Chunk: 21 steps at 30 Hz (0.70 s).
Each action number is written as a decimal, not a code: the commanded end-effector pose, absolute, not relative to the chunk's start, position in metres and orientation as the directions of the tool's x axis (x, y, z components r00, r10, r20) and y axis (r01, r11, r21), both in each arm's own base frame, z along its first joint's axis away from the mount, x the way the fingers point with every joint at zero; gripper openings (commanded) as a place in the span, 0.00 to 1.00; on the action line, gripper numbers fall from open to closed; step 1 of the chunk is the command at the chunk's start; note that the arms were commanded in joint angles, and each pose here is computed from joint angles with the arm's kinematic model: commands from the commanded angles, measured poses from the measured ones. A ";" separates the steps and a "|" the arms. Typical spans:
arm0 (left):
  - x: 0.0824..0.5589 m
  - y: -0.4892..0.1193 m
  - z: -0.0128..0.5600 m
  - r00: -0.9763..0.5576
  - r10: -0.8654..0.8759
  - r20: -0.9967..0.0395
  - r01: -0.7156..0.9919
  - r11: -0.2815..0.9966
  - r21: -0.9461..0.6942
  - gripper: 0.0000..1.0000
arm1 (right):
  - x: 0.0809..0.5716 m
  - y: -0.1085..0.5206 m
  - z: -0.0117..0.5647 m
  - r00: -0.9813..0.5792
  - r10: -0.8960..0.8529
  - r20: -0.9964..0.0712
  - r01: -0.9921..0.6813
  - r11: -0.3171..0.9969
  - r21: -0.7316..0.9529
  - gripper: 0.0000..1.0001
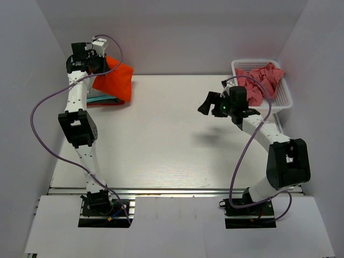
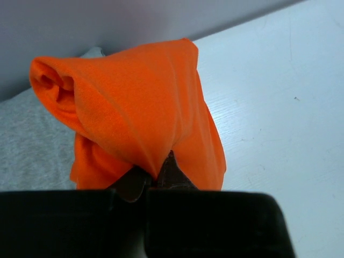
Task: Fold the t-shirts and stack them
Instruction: Put the neatly folded tshirt into the corner of the board with the left arm
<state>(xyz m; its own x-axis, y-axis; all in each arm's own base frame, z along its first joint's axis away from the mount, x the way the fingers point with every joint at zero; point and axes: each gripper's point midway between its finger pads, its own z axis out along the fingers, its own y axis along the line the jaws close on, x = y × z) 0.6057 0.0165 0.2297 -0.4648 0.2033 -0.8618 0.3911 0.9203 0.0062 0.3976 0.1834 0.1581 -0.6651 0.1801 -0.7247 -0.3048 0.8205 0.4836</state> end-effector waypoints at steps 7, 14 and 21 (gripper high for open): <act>0.606 0.032 0.339 -0.185 0.157 -0.970 0.445 0.893 0.060 0.00 | 0.418 0.185 0.190 -0.602 0.230 -0.765 -0.297 0.825 0.482 0.90; 0.612 0.065 0.322 -0.200 0.113 -0.973 0.435 0.900 0.015 0.00 | 0.423 0.185 0.191 -0.607 0.241 -0.757 -0.277 0.829 0.486 0.90; 0.620 0.106 0.285 -0.242 0.070 -0.968 0.405 0.914 -0.035 0.00 | 0.429 0.192 0.184 -0.645 0.241 -0.725 -0.262 0.822 0.506 0.90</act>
